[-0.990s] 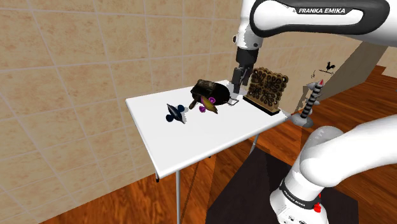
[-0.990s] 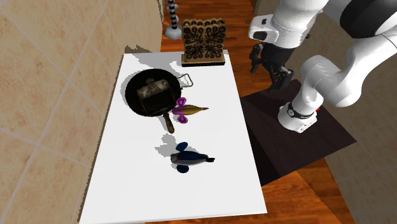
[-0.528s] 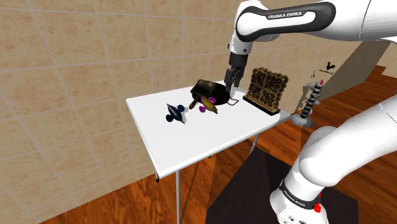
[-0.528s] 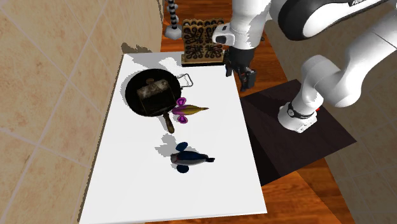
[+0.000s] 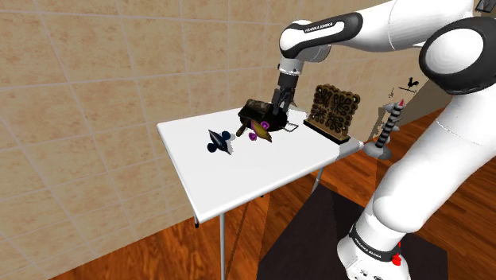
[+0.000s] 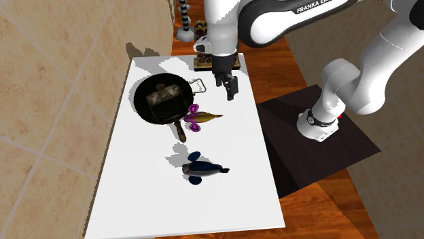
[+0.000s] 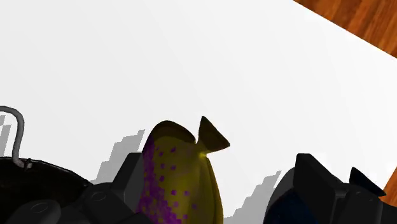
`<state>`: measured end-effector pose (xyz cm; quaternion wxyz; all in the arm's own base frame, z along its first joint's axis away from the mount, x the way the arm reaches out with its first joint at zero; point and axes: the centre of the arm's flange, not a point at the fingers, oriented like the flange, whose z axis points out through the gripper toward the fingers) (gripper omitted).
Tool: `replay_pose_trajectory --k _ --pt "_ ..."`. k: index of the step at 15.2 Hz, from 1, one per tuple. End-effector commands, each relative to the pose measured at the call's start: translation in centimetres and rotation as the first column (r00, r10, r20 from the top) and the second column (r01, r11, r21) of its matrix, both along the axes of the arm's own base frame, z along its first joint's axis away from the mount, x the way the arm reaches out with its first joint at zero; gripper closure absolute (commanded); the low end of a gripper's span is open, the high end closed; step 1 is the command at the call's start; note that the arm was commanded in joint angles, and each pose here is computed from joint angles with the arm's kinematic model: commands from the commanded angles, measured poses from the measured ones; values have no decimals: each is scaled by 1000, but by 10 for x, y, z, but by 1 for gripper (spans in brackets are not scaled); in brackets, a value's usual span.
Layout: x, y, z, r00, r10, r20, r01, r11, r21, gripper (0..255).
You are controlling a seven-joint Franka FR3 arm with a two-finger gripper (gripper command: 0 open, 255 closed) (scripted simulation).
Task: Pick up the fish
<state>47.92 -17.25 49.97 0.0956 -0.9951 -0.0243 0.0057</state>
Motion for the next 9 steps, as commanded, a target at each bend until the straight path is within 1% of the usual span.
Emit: replay_pose_trajectory --k 1,5,9 --pt "19 -21 -13 1000 -6 1 6 1000 31 0" --pt "54 -57 -44 1000 -18 1 18 996 91 0" --pt "89 -92 -76 1000 -30 -1 30 988 152 0"
